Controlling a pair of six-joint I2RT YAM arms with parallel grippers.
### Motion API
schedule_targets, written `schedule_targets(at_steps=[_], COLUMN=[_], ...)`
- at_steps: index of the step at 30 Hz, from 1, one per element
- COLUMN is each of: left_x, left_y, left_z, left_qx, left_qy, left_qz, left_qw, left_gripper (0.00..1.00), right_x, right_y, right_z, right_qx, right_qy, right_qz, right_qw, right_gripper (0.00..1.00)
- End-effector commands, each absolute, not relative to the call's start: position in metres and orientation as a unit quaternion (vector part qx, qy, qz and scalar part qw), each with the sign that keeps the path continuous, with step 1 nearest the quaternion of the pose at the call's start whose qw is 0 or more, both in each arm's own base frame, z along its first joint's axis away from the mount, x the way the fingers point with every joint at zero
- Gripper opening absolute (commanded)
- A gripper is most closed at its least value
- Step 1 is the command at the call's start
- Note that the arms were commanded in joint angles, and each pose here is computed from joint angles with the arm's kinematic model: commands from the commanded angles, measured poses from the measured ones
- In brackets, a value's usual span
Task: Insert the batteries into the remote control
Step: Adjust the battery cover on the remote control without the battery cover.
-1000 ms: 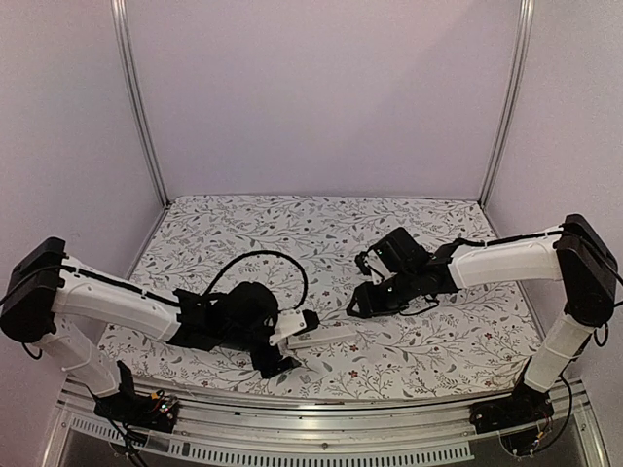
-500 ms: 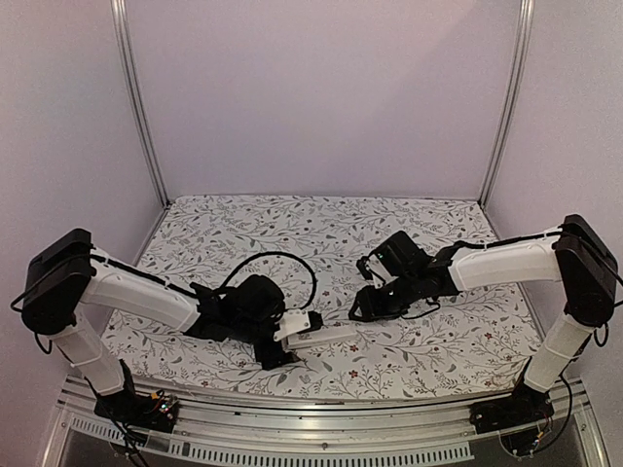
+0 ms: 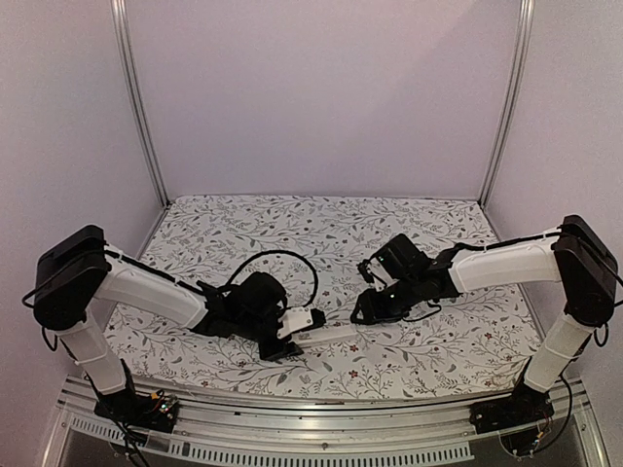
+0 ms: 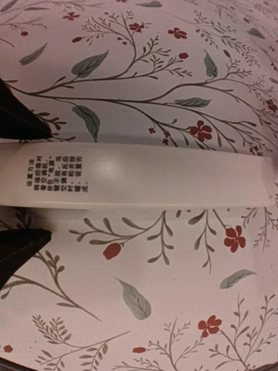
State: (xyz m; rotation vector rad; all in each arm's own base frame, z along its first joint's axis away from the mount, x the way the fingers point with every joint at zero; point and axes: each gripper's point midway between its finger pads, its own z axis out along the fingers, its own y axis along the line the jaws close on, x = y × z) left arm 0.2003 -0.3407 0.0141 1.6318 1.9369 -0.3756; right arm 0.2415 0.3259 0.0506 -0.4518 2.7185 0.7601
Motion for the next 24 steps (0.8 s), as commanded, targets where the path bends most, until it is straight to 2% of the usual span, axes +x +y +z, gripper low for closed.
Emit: schedule_targets(at_steps=[1, 5, 14, 18, 24], left_x=[0.204, 0.200, 0.189, 0.186, 0.185], left_y=[-0.348, -0.347, -0.351, -0.351, -0.350], left_z=[0.015, 0.016, 0.011, 0.009, 0.007], left_qx=[0.600, 0.593, 0.594, 0.594, 0.595], left_qy=[0.731, 0.737, 0.740, 0.740, 0.740], left_qz=[-0.160, -0.166, -0.152, -0.152, -0.151], left_qw=[0.282, 0.277, 0.276, 0.277, 0.275], left_gripper=[0.49, 0.44, 0.35, 0.35, 0.35], right_x=[0.241, 0.239, 0.237, 0.237, 0.234], right_y=[0.322, 0.319, 0.326, 0.327, 0.328], right_z=[0.052, 0.049, 0.046, 0.045, 0.039], right_qx=[-0.151, -0.150, -0.157, -0.158, -0.160], right_qy=[0.942, 0.944, 0.941, 0.941, 0.942], right_qz=[0.262, 0.258, 0.270, 0.272, 0.272], right_qw=[0.143, 0.140, 0.129, 0.127, 0.116], right_gripper=[0.43, 0.43, 0.30, 0.25, 0.23])
